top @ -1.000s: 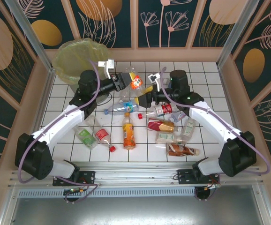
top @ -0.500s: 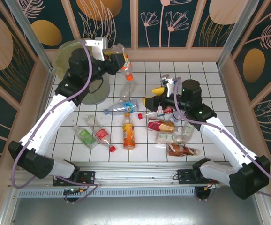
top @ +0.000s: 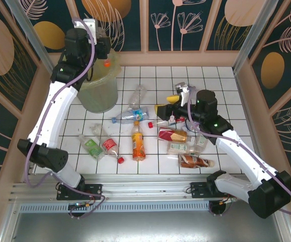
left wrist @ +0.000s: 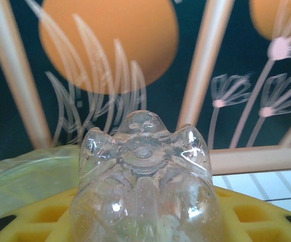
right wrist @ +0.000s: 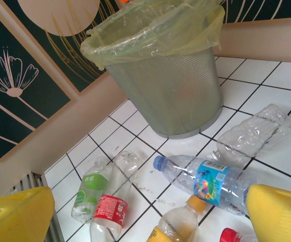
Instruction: Put the plastic bottles in the bin
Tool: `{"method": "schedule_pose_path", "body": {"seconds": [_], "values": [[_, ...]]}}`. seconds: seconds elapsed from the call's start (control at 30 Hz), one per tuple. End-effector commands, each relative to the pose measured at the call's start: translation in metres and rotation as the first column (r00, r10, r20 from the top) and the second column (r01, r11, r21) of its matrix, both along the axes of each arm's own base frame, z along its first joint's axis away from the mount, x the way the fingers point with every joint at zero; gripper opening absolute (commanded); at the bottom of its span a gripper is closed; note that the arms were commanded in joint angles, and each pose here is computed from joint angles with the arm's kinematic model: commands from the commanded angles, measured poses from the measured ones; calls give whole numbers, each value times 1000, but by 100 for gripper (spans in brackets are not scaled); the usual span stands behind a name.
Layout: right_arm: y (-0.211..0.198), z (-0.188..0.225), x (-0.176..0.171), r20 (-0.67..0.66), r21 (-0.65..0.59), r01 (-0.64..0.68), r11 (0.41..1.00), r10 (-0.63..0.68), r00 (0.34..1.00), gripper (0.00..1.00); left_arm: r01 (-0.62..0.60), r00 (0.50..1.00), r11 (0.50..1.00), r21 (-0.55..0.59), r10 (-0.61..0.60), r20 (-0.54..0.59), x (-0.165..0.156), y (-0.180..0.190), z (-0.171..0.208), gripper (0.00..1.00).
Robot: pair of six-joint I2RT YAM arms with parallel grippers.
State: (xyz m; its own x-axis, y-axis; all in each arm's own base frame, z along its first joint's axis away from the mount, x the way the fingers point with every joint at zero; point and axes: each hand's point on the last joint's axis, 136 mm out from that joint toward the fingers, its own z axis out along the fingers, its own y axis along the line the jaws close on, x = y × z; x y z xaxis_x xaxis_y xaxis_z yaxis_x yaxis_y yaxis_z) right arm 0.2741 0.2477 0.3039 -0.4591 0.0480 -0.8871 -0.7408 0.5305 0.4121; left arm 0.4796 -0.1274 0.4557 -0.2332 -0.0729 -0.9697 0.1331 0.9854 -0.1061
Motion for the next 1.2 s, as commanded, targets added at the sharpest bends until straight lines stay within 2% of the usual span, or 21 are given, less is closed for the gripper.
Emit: {"method": "schedule_pose_path", "body": {"seconds": [0.0,0.27,0.5,0.83,1.17], "values": [[-1,8,-3,44,16,7,1000,-8,999,98,-97,995,989,109,99,-12,12,27,-4,48],[0,4,-5,39,9,8,1000,-8,999,98,-211,965,949,233,241,-108,53,60,-58,49],[-1,0,-4,31,-4,15,1000,-15,999,98,-231,925,937,263,296,-240,76,87,-122,49],[-1,-5,1,19,-19,31,999,-31,999,98,-230,852,924,304,343,-396,81,106,-198,50],[-2,-12,4,2,-38,48,998,-48,999,98,-231,784,917,325,374,-495,84,112,-246,51]]}}
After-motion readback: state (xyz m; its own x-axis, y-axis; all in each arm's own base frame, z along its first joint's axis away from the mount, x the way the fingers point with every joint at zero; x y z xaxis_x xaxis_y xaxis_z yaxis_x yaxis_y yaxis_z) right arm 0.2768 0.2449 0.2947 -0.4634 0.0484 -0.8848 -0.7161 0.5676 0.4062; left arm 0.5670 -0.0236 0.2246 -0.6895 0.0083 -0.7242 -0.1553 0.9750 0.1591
